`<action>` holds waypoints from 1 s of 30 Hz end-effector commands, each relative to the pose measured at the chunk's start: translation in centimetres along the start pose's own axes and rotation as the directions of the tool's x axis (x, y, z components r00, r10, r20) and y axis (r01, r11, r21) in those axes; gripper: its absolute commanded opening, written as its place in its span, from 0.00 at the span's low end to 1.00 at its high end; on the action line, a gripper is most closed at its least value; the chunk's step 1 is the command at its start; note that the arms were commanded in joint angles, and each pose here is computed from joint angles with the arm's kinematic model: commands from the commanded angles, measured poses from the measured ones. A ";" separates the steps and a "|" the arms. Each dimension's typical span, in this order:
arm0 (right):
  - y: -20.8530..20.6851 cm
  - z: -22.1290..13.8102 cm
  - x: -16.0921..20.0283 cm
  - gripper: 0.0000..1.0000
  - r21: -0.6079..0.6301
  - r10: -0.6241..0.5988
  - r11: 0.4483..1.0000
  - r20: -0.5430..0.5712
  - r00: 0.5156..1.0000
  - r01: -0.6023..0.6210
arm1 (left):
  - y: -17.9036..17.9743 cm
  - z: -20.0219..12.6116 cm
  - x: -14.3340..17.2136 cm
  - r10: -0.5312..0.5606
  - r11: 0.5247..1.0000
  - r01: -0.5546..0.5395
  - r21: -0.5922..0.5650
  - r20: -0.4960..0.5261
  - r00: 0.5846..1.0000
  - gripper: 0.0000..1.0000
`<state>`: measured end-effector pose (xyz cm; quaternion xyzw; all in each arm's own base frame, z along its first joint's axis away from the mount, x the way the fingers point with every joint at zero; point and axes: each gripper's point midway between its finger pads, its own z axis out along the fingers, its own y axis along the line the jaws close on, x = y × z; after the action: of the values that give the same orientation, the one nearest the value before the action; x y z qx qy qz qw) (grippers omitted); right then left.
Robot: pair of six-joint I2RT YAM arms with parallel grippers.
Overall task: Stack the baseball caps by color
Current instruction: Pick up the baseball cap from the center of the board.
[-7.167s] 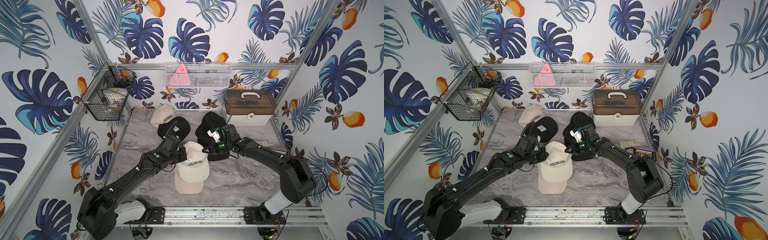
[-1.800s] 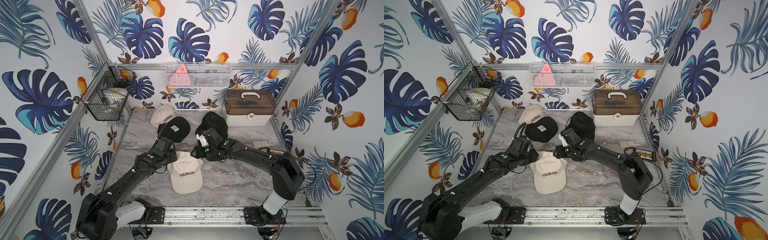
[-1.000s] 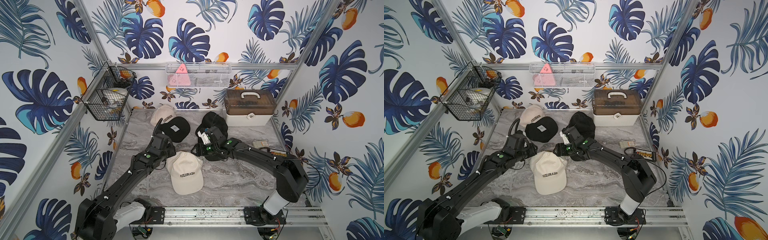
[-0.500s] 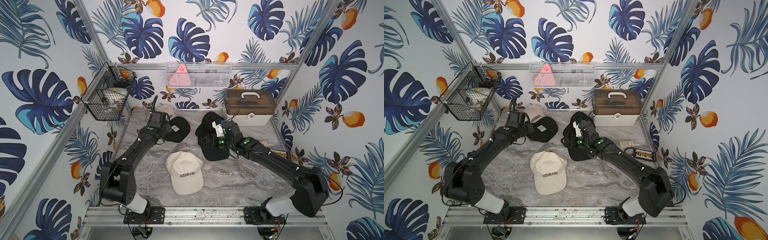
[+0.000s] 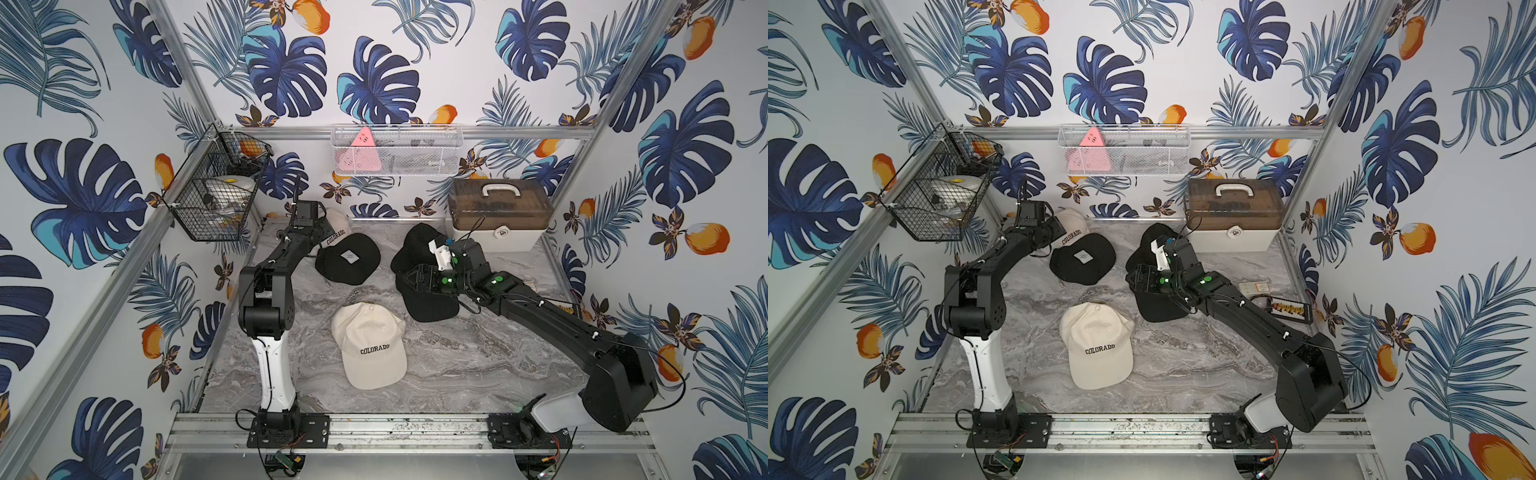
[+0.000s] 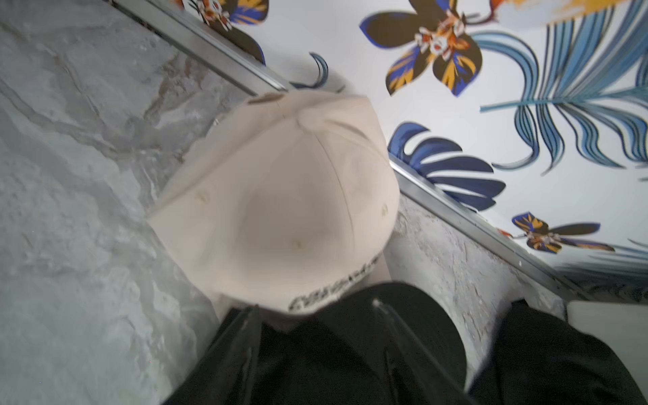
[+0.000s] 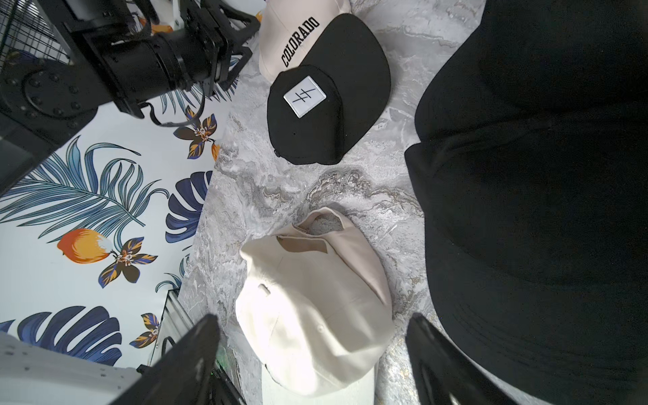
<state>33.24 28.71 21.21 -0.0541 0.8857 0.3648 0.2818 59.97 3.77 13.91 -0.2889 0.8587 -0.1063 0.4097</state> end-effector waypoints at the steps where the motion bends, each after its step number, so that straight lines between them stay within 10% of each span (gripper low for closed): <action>1: 0.6 0.3 -0.4 0.86 -0.039 -0.019 0.999 0.006 1.000 0.020 | 0.4 1.1 -1.9 0.017 0.999 -0.018 0.034 0.032 0.999 0.71; 11: 0.5 1.7 -0.3 0.87 -0.065 -0.009 0.998 -0.034 0.999 0.007 | 0.8 4.8 -0.3 0.016 0.992 -0.008 0.128 -0.055 0.998 0.78; 21: -0.4 0.9 -0.6 0.87 -0.042 -0.002 0.999 -0.021 1.000 0.001 | -1.5 4.3 -0.1 -0.057 0.962 0.080 0.261 -0.093 0.994 0.00; 30: -3.2 -0.8 -2.4 0.87 -0.024 0.054 0.998 0.023 0.998 -0.054 | -7.9 -2.8 -5.1 -0.072 0.862 0.074 0.502 -0.024 0.997 0.00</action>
<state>35.52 26.33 20.50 -0.0313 0.8831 0.3799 0.2734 63.42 1.38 17.15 -0.2364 0.8248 -0.2900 0.4241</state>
